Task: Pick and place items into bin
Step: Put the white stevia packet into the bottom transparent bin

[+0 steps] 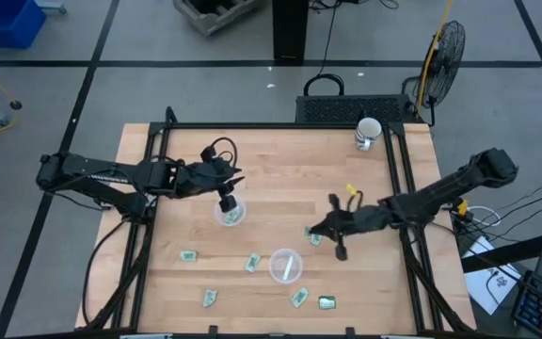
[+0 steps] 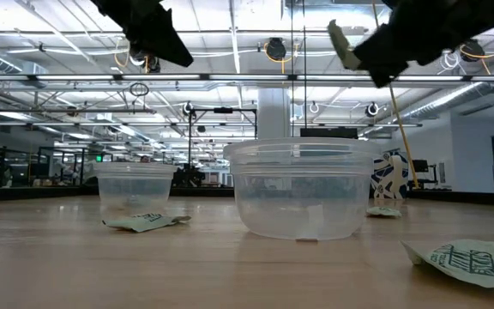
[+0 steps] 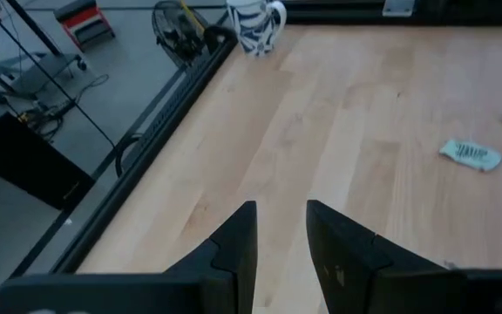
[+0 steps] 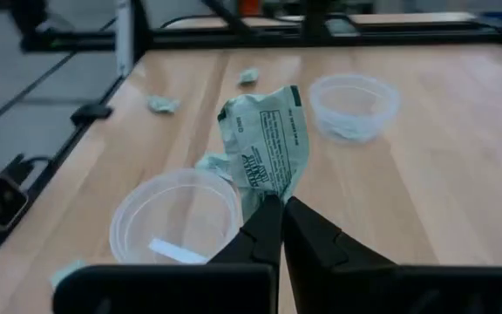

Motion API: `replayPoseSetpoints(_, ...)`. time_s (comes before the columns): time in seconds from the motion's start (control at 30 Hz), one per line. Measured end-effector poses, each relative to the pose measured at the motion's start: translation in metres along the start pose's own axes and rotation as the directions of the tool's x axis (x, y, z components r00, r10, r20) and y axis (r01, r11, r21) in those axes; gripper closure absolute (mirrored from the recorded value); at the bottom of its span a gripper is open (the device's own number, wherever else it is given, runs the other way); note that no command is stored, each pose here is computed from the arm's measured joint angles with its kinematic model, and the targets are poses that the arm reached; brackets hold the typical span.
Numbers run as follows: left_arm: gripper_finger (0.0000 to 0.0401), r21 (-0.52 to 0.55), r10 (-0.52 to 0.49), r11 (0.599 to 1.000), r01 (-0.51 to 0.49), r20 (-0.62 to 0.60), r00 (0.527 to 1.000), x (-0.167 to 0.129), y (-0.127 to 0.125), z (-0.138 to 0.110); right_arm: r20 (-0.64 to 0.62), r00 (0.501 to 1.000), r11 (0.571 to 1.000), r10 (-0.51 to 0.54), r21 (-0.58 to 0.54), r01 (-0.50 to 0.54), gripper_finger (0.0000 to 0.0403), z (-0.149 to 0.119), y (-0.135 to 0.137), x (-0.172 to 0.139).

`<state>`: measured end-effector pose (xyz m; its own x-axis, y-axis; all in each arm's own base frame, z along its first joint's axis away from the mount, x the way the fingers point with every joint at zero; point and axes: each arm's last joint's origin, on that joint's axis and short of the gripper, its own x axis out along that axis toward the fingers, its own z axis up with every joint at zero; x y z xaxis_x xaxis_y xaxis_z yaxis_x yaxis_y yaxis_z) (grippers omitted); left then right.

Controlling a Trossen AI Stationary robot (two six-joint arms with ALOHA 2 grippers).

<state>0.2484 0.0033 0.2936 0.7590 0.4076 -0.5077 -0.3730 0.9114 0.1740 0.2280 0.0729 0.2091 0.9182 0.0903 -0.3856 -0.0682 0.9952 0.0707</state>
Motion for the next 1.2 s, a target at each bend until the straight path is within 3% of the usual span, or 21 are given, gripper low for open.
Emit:
replayPoseSetpoints(0.13, 0.0293, -0.005, 0.004, 1.000, -0.003, 0.015, 1.000, 0.000, 0.000, 0.002, -0.161, 0.985, 0.997, 0.062, -0.026, -0.067, 0.0402, 0.014, -0.009, 0.018)
replayPoseSetpoints(0.23, 0.0293, -0.009, 0.010, 1.000, -0.010, 0.013, 1.000, 0.001, 0.002, 0.002, -0.333, 0.941, 0.992, 0.062, -0.080, -0.094, 0.0402, 0.022, -0.010, 0.035)
replayPoseSetpoints(0.33, 0.0293, -0.015, 0.021, 1.000, -0.021, 0.011, 1.000, 0.002, 0.005, 0.002, -0.426, 0.901, 0.981, 0.079, -0.128, -0.146, 0.0403, 0.032, -0.005, 0.054)
replayPoseSetpoints(0.47, 0.0293, -0.022, 0.035, 0.999, -0.035, 0.007, 0.999, 0.004, 0.009, 0.002, -0.463, 0.874, 0.956, 0.147, -0.161, -0.246, 0.0403, 0.037, 0.008, 0.080)
replayPoseSetpoints(0.7, 0.0293, -0.037, 0.064, 0.997, -0.064, -0.001, 0.998, 0.007, 0.017, 0.002, -0.523, 0.836, 0.942, 0.166, -0.166, -0.290, 0.0403, 0.024, 0.026, 0.111)
replayPoseSetpoints(1.03, 0.0293, -0.043, 0.072, 0.996, -0.072, -0.007, 0.997, 0.008, 0.019, 0.002, -0.586, 0.793, 0.941, 0.166, -0.147, -0.306, 0.0402, 0.004, 0.039, 0.127)
replayPoseSetpoints(1.2, 0.0293, -0.047, 0.071, 0.996, -0.071, -0.007, 0.997, 0.008, 0.019, 0.002, -0.597, 0.786, 0.941, 0.160, -0.147, -0.303, 0.0379, 0.002, 0.038, 0.128)
